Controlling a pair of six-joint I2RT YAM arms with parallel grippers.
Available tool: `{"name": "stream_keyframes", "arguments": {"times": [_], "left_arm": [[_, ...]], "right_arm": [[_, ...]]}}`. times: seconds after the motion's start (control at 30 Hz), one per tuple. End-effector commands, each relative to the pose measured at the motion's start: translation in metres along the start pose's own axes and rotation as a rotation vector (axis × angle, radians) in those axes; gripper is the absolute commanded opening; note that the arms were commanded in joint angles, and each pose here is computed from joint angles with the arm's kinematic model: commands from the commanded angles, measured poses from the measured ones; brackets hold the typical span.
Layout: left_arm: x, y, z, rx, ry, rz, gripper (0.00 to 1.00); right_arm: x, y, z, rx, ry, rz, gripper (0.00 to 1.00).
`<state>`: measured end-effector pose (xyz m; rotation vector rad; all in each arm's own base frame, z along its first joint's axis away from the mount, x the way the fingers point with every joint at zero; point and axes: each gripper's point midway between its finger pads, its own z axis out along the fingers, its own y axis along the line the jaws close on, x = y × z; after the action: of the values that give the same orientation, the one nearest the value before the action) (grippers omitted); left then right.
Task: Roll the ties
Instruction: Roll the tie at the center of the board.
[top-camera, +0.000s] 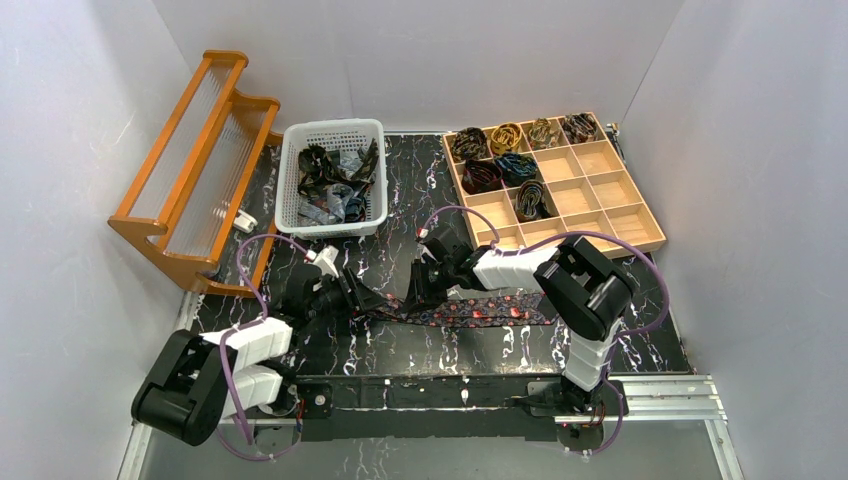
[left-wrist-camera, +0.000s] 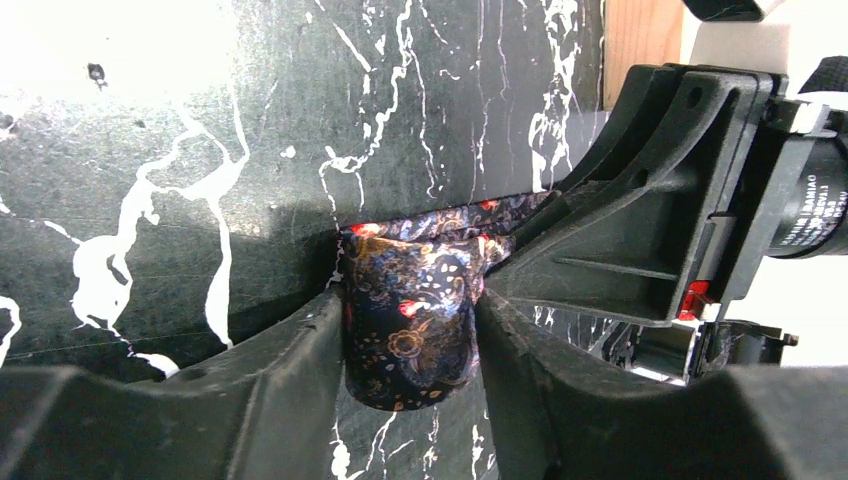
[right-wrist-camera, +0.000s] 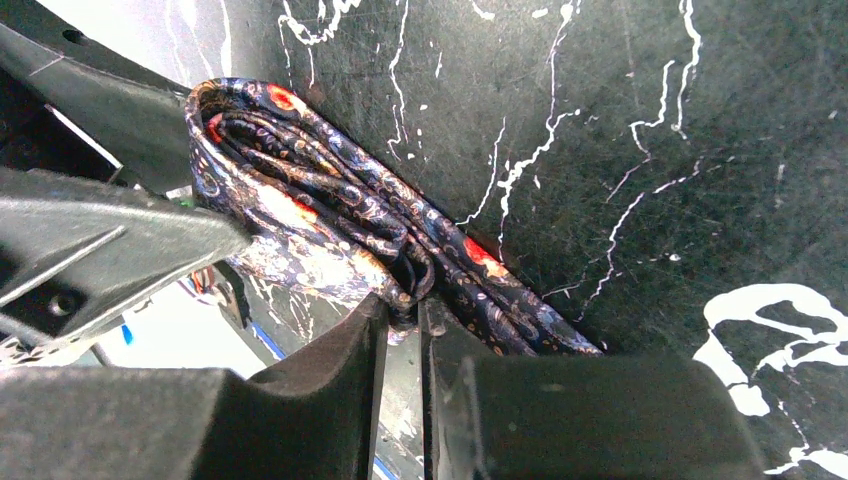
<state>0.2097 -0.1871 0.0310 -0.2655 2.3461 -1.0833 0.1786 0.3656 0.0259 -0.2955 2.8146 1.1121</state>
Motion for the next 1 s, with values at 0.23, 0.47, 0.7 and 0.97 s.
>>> {"name": "stream_keyframes", "arguments": {"times": [0.23, 0.47, 0.7, 0.97], "left_arm": [[0.012, 0.018, -0.006, -0.084, 0.041, -0.002, 0.21], [-0.002, 0.027, -0.019, -0.211, -0.017, -0.014, 0.00], [-0.015, 0.024, -0.033, -0.252, -0.099, -0.033, 0.00], [-0.025, 0.029, -0.047, -0.360, -0.128, -0.007, 0.00]], "right_arm": [[0.006, -0.018, 0.009, 0.070, 0.047, -0.034, 0.29], [-0.010, 0.029, -0.012, -0.061, 0.016, -0.128, 0.45], [-0.016, 0.033, -0.028, -0.045, -0.039, -0.152, 0.51], [-0.019, 0.050, -0.016, -0.090, -0.040, -0.163, 0.34]]}}
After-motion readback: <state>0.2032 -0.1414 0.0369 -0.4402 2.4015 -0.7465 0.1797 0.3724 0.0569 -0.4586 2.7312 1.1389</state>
